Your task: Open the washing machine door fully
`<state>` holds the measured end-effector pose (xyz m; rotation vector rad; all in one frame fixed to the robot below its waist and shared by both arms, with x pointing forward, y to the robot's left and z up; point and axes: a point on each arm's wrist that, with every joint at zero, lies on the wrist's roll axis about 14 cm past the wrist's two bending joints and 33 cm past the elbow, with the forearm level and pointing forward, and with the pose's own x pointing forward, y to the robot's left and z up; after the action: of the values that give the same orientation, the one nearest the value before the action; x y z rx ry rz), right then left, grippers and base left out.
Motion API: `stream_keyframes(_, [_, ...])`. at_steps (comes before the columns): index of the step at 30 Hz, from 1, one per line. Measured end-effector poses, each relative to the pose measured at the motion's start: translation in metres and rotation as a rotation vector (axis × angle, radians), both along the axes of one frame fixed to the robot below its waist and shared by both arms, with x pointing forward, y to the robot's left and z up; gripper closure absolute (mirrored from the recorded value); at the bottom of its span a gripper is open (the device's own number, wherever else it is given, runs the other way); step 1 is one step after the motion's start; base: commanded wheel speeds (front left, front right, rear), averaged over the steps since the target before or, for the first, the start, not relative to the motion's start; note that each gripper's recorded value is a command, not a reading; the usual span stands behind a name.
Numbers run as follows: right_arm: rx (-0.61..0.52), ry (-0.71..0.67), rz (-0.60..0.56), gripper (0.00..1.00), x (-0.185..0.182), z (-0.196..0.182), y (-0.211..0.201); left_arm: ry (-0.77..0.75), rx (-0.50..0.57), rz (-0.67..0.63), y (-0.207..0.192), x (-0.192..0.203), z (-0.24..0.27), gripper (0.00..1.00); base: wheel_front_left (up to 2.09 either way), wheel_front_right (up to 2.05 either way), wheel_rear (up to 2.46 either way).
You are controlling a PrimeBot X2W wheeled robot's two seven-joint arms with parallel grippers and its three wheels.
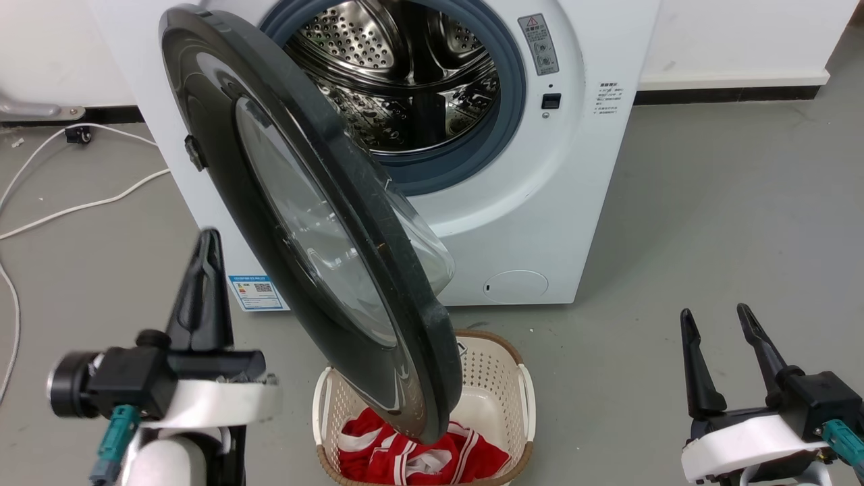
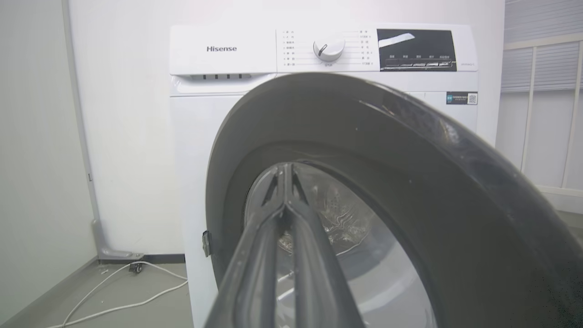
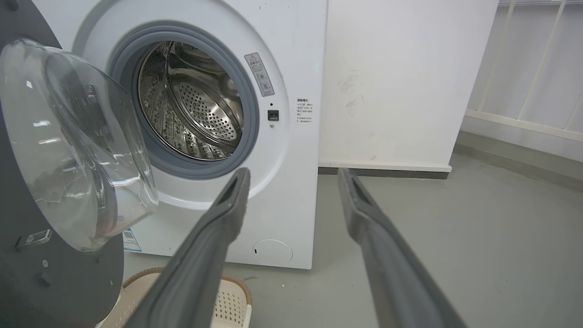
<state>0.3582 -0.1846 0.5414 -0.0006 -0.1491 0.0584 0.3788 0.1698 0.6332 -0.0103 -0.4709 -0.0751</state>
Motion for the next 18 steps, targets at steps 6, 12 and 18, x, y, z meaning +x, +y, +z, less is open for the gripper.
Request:
stream_keyframes(6, [0.001,0.001,0.000,0.00,0.000,0.000,0.000,-0.244,0.014,-0.011,-0.006,-0.017,0.075,1.00,0.00,0.00,0.00])
stream_keyframes(12, [0.003,0.000,-0.007,0.00,-0.001,0.000,-0.002,-0.446,0.019,-0.057,-0.021,-0.046,0.131,1.00,0.00,0.00,0.00])
stream_keyframes(18, [0.003,0.001,-0.015,0.00,-0.002,0.001,-0.005,-0.557,0.025,-0.222,-0.064,-0.072,0.156,1.00,0.00,0.00,0.00])
